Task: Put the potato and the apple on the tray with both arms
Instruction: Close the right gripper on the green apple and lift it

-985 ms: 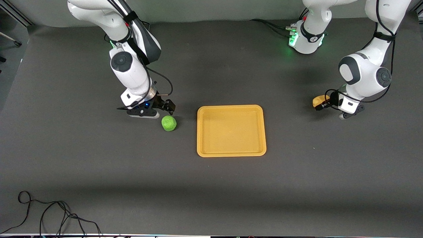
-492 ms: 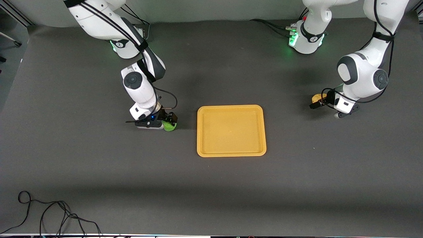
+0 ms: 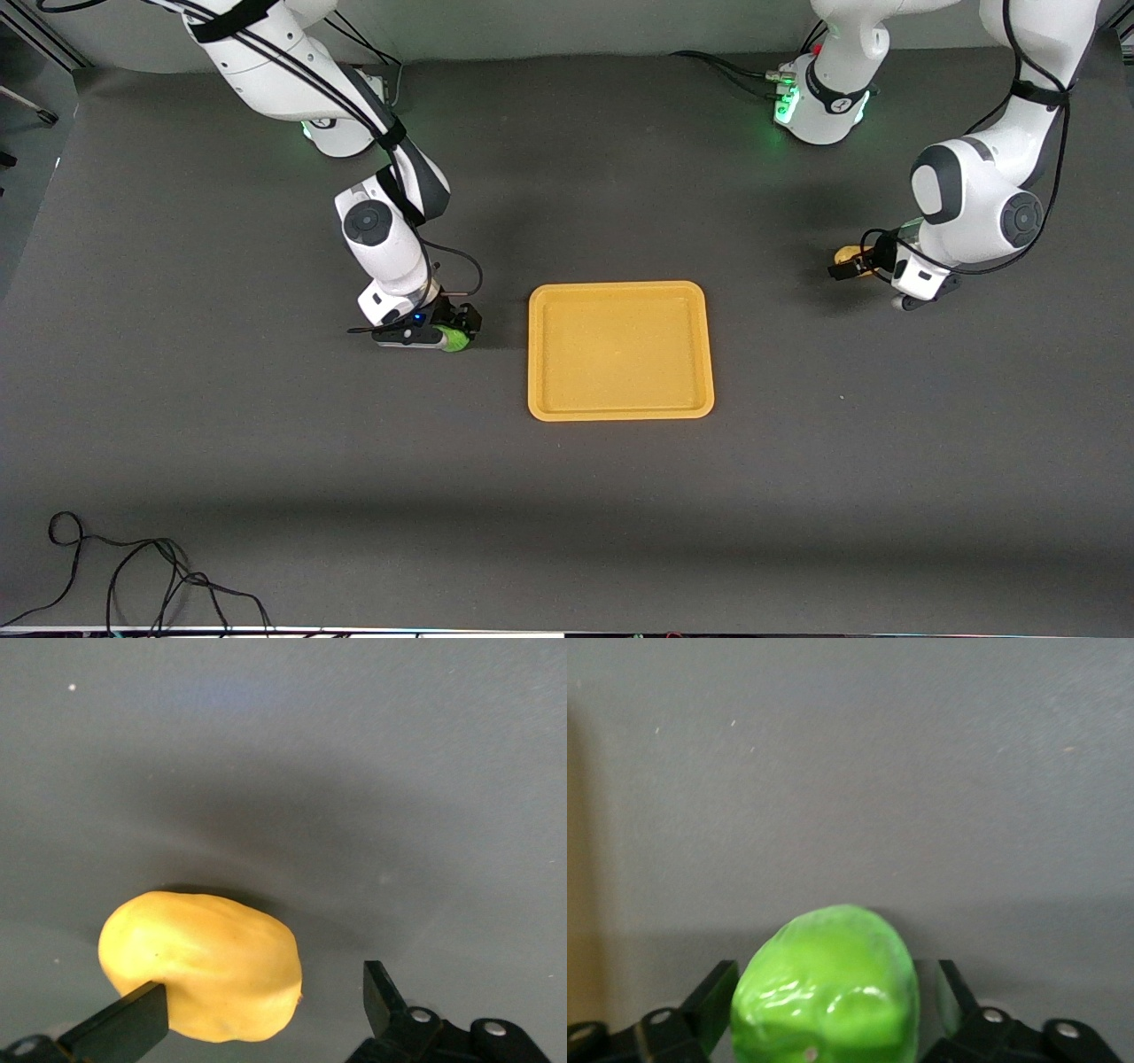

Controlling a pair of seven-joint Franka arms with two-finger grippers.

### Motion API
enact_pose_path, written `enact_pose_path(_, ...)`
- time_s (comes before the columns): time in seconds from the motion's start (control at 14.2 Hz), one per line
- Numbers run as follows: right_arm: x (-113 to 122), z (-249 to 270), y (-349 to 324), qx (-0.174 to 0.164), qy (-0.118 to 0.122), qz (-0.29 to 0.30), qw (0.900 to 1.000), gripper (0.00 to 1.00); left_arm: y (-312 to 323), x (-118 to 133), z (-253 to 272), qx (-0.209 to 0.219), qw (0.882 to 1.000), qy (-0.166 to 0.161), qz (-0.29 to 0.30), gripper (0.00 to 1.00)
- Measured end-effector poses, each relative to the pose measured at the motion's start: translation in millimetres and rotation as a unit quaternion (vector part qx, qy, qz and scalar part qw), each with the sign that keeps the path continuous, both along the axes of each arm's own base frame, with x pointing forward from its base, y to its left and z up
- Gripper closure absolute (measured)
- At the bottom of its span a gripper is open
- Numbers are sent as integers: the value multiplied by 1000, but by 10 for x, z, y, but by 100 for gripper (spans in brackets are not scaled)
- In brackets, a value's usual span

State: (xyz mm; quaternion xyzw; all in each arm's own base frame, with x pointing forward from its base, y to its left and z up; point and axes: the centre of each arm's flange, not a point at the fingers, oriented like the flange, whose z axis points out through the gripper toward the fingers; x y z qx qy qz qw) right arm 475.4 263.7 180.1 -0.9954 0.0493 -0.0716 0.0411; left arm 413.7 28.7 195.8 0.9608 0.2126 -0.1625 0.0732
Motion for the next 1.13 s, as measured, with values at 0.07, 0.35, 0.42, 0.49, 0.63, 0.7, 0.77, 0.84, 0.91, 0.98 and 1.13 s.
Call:
enact_pose_path(0.07, -25, -17, 35, -1, 1, 4, 1000, 4, -7, -34, -21, -2, 1000, 13, -3, 0)
enact_pose_path(0.35, 5, 21, 77, 1, -3, 6, 1000, 29, -26, -145, -55, -3, 998, 58, -27, 0)
enact_pose_path(0.42, 44, 55, 88, 1, -3, 5, 1000, 29, -24, -150, -56, -1, 998, 60, -28, 0)
enact_pose_path(0.49, 111, 128, 108, -3, 1, 4, 1000, 30, -21, -153, -61, 2, 998, 61, -30, 0)
enact_pose_path(0.63, 326, 462, 173, -15, 14, 0, 1000, 30, -9, -173, -104, 5, 997, 68, -33, 0)
enact_pose_path(0.7, 442, 713, 197, -21, 21, -4, 1000, 30, -5, -190, -143, 5, 997, 73, -35, 0)
enact_pose_path(0.77, 552, 993, 197, -28, 27, -9, 999, 30, -4, -211, -190, 6, 996, 79, -38, 0)
enact_pose_path(0.84, 644, 1276, 177, -34, 32, -13, 999, 30, -5, -233, -220, 8, 995, 87, -42, 0)
enact_pose_path(0.91, 721, 1569, 151, -40, 38, -16, 998, 30, -2, -249, -234, 10, 995, 93, -46, 0)
enact_pose_path(0.98, 777, 1849, 133, -45, 45, -19, 998, 30, 5, -255, -240, 15, 994, 95, -54, 0)
enact_pose_path(1.13, 854, 2397, 141, -57, 62, -24, 996, 30, 30, -258, -243, 27, 992, 97, -72, 5)
